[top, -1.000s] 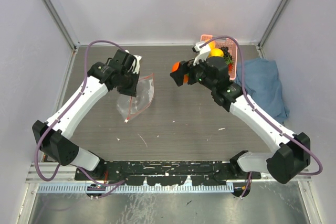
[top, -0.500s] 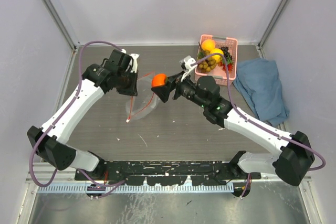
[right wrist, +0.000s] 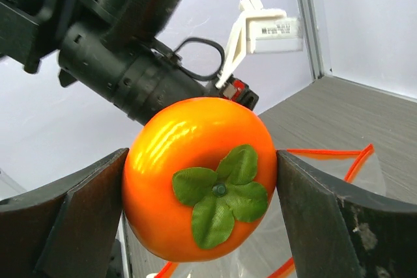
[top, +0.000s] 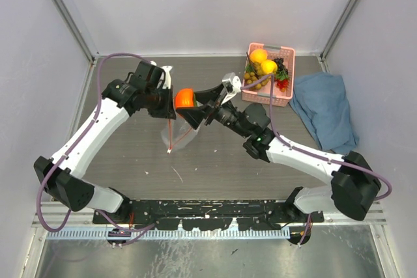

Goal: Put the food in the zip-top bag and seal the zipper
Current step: Place the fake fruit in the zipper food storage bag.

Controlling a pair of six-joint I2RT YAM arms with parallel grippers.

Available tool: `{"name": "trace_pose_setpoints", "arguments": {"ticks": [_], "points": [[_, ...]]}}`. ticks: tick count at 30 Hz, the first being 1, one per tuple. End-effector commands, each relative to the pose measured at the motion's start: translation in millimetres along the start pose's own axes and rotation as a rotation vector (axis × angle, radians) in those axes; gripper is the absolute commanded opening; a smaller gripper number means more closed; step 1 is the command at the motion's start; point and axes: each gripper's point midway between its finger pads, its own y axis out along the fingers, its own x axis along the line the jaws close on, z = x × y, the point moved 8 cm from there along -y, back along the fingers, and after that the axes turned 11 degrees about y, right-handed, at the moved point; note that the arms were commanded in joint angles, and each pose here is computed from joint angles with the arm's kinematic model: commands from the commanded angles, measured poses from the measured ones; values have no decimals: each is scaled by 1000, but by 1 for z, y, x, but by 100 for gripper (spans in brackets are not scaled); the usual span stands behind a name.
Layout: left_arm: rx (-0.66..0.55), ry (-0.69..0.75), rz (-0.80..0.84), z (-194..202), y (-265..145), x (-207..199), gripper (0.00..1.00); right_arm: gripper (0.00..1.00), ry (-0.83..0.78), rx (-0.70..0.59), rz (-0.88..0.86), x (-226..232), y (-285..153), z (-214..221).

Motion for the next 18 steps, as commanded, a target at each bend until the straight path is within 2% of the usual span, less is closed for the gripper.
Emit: {"name": "trace_pose_setpoints", "arguments": {"ticks": [1,9,18], "points": [[-81,-27,107,-11,-7,-13,0,70,0,-82,-65,-4,4,8],[-93,-59,147,-5,-10,-16,0,70,-32,-59,25,-35,-5,42],[-102,-69,192,-1,-16,-18,0,72,-131,102,158,-66,-6,73]]}}
